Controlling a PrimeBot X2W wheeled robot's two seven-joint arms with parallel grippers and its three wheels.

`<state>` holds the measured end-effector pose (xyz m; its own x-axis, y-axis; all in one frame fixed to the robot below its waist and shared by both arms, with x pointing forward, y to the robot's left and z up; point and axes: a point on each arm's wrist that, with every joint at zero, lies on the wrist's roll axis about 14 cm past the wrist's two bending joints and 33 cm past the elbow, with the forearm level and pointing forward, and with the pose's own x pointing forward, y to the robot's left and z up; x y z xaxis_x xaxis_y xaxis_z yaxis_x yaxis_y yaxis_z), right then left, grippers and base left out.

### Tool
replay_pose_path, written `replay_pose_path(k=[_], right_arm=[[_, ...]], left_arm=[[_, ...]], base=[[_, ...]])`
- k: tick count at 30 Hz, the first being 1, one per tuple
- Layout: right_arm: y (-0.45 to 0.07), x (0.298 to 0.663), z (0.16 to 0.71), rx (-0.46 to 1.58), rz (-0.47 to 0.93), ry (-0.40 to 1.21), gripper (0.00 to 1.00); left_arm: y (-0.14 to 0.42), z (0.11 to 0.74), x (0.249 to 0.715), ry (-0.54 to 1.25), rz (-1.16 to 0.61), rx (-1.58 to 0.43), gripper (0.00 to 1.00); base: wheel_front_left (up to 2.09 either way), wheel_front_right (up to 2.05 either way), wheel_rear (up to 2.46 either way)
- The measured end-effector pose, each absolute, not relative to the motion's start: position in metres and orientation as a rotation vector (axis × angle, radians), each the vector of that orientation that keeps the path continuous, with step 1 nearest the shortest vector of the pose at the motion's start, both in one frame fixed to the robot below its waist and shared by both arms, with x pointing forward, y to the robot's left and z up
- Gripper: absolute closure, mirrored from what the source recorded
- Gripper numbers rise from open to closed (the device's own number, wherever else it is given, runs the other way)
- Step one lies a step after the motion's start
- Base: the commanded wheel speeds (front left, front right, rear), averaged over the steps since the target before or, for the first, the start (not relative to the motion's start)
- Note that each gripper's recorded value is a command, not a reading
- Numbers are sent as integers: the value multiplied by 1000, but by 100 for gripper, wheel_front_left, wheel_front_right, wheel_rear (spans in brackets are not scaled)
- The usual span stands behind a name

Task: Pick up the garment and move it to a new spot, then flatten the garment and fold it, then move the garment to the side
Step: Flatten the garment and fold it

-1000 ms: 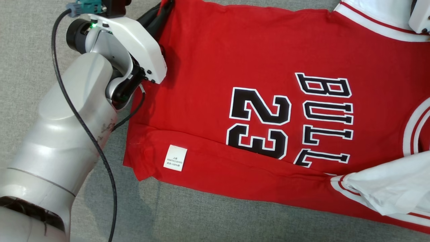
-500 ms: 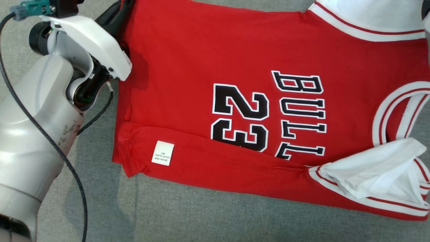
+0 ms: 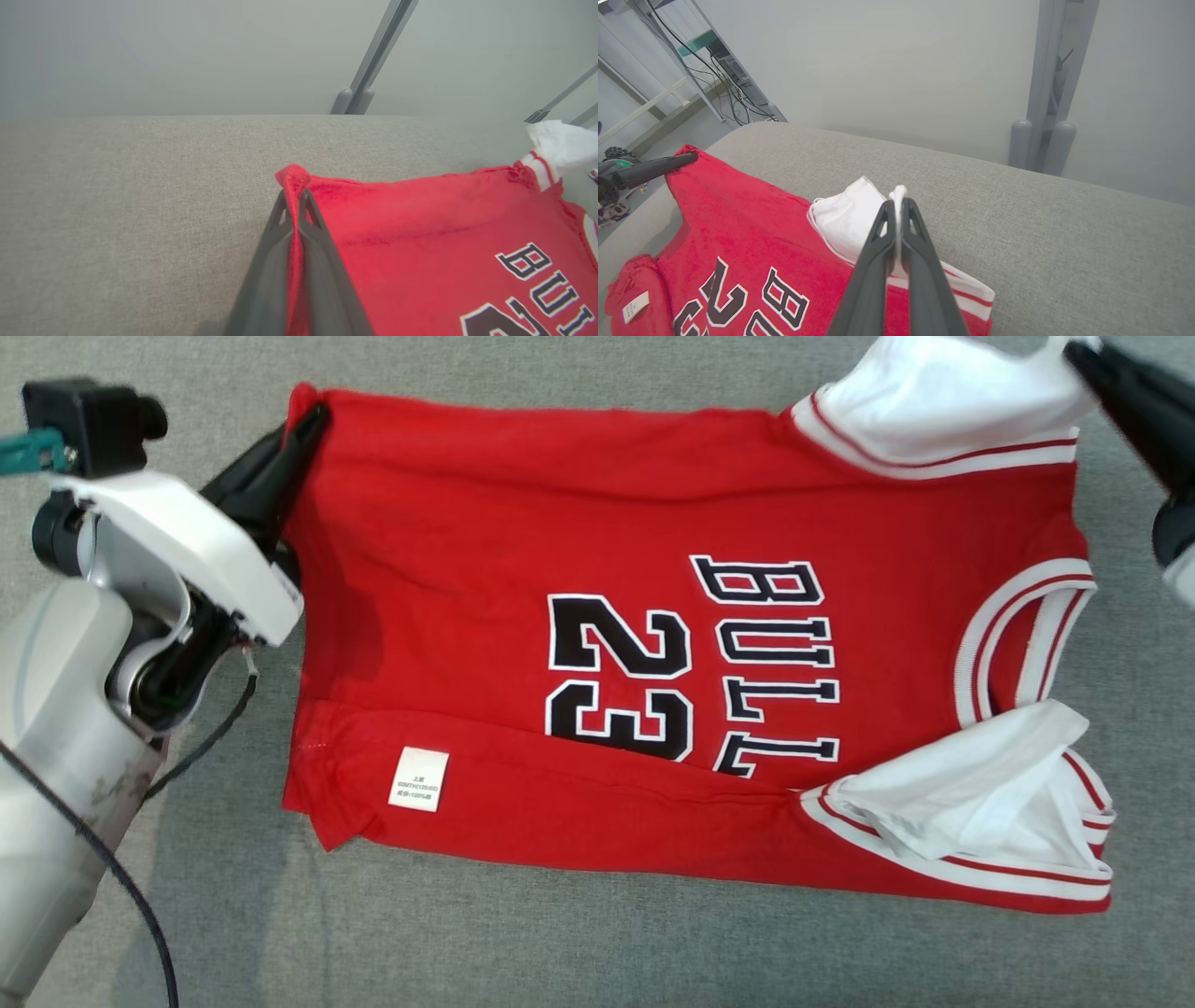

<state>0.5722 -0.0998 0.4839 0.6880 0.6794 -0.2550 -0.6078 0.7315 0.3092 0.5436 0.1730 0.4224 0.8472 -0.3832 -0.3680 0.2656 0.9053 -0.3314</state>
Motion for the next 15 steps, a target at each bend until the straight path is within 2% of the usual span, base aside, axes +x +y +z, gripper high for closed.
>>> replay_pose_path(k=[8, 15], right_arm=[[-111, 510, 467, 296, 738, 441, 100], [-121, 467, 446, 404, 685, 490, 100]], left_arm=[[176, 415, 511, 472, -329, -347, 100], [182, 402, 483, 514, -275, -436, 100]], base=[[0, 0, 0], [0, 0, 0]])
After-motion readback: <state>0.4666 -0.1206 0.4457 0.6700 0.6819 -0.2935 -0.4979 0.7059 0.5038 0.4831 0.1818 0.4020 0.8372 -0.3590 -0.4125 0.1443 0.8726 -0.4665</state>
